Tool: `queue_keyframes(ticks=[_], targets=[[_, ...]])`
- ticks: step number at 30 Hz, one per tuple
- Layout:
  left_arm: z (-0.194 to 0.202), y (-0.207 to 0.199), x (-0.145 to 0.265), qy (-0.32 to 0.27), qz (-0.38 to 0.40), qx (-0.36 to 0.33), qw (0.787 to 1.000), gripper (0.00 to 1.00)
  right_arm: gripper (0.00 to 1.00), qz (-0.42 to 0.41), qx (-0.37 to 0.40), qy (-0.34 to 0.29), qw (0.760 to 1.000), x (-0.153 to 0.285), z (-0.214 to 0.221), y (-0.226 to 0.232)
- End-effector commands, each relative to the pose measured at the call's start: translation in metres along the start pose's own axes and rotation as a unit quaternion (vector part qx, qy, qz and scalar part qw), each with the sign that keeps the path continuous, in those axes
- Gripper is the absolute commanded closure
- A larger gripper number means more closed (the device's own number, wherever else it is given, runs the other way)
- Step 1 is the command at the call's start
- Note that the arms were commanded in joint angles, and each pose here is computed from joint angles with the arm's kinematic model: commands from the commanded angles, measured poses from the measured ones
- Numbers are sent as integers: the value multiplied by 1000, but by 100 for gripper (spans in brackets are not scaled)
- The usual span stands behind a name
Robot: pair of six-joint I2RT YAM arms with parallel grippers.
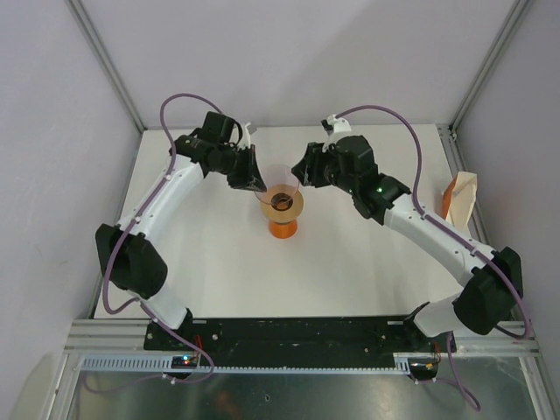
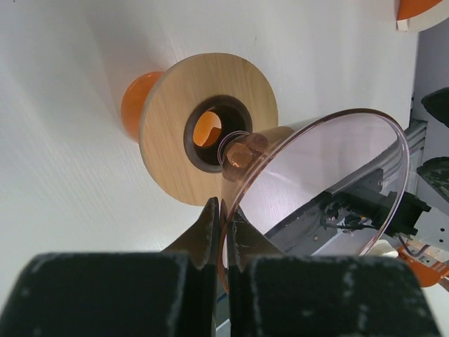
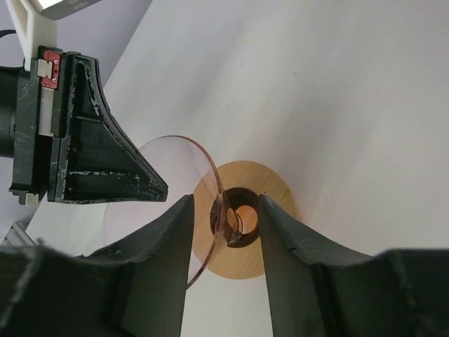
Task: Place the coffee filter in the dripper
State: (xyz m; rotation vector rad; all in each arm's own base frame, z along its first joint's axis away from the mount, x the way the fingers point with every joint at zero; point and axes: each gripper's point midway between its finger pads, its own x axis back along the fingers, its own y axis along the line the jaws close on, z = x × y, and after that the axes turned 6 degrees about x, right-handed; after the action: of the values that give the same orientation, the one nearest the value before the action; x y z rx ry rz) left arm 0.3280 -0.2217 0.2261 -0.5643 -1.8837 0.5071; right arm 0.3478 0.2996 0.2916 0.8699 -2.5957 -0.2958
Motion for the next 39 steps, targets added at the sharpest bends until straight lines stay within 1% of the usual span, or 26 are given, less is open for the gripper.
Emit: queue_keyframes(ticks=[1, 14, 22, 26, 33, 39], targets=[[-4, 0, -2, -5, 2, 17, 1000, 100, 56, 6, 3, -6, 1000, -12, -7, -2], [-6, 7, -13, 3, -10, 21, 1000, 100, 71, -2, 4, 30, 1000, -36, 20, -6], [-12, 5, -15, 0, -8, 17, 1000, 100, 83, -8, 10, 36, 999, -45, 27, -6], [-5, 16, -25, 16, -20, 25, 999, 100, 89, -5, 24, 49, 999, -48, 36, -9], [4, 29, -33, 29, -34, 15, 999, 100, 99, -19, 55, 84, 995, -55, 60, -8], [25, 49, -41, 54, -53, 10, 997, 100, 100, -17, 85, 113, 990, -56, 80, -8]])
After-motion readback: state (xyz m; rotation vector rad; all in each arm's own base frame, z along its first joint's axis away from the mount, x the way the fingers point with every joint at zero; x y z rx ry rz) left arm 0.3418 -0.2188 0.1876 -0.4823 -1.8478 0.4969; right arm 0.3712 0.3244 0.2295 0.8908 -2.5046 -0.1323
